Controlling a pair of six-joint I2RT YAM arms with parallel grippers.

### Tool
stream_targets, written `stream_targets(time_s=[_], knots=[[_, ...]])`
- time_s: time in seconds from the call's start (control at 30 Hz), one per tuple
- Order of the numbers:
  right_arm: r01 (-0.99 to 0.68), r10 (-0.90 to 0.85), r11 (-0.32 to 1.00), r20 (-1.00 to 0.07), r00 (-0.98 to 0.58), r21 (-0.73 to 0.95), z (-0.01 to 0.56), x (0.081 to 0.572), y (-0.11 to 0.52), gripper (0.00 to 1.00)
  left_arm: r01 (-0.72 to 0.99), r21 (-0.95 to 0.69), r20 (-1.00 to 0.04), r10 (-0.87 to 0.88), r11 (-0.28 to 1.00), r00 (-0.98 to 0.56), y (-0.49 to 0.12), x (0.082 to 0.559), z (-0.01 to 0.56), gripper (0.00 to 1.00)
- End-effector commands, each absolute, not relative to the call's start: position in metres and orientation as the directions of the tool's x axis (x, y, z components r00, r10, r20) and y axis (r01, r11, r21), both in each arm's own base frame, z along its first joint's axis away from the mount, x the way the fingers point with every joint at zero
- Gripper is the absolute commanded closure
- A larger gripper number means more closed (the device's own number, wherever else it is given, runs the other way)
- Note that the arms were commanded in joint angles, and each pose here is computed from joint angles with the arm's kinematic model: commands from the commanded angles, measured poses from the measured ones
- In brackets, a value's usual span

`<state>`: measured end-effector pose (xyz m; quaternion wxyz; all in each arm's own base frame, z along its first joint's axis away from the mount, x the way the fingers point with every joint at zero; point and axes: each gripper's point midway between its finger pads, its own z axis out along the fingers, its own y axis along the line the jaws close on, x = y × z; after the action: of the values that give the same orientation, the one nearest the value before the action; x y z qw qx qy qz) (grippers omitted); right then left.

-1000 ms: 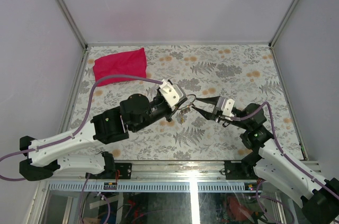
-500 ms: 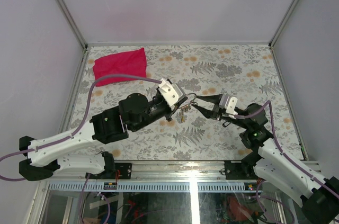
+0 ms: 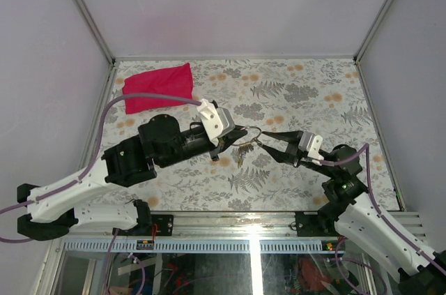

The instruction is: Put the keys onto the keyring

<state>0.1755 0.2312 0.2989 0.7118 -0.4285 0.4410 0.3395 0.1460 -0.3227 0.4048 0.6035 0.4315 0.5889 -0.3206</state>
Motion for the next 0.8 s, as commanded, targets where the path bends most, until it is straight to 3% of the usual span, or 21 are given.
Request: stream_targets(time_s=[0.0, 0.37, 0.77], knots=[[-0.892, 0.166, 0.359, -0.922, 0.351, -0.275, 0.306, 0.164, 0.236, 0.56, 0.937, 0.161, -0.986, 0.097, 0.309, 0.138, -0.322, 0.128, 0.426, 1.0], [-0.932, 0.267, 0.26, -0.909, 0.321, -0.253, 0.328, 0.151, 0.247, 0.55, 0.943, 0.171, -0.982, 0.123, 0.286, 0.141, -0.326, 0.127, 0.42, 1.0], [-0.95, 0.267, 0.193, -0.919, 0.29, -0.244, 0.324, 0.14, 0.25, 0.56, 0.94, 0.17, -0.982, 0.13, 0.296, 0.137, -0.327, 0.13, 0.417, 1.0]])
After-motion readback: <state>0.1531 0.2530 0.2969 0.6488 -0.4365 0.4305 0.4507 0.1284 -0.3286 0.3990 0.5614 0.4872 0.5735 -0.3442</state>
